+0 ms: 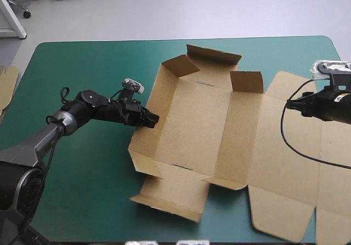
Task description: Fold the box
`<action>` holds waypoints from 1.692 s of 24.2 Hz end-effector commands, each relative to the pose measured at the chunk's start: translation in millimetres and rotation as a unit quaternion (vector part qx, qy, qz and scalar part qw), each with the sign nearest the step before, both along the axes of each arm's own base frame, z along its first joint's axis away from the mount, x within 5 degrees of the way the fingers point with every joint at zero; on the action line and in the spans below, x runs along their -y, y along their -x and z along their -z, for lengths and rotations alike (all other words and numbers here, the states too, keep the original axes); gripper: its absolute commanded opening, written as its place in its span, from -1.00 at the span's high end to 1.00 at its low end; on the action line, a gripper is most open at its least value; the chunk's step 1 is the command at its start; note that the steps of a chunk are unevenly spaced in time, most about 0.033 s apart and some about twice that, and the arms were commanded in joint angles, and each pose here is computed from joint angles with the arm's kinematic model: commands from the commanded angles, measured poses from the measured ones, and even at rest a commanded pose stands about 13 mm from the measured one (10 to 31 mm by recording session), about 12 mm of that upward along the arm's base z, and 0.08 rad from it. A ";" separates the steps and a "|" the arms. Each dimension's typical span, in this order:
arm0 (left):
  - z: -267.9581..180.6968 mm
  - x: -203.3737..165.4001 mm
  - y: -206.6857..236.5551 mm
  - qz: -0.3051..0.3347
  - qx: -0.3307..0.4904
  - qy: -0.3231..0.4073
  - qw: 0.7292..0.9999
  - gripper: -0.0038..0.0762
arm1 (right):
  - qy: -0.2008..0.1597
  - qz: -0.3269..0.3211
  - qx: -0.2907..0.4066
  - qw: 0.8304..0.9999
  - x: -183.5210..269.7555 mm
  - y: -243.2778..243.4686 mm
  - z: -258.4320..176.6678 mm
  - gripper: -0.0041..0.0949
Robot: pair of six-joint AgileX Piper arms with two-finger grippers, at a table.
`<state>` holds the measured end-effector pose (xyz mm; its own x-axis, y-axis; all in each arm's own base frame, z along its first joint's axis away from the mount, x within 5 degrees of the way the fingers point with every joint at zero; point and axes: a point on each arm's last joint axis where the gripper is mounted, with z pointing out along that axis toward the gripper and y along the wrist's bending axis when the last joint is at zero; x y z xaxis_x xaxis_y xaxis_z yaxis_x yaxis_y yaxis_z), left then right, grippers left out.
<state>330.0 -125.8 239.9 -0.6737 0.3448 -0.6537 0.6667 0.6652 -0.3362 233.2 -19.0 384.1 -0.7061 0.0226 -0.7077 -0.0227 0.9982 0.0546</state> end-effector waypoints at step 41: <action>-134.4 72.0 -2.8 0.193 0.655 -0.383 0.622 0.94 | -0.019 0.051 0.076 0.996 29.9 -37.9 -58.8 -0.03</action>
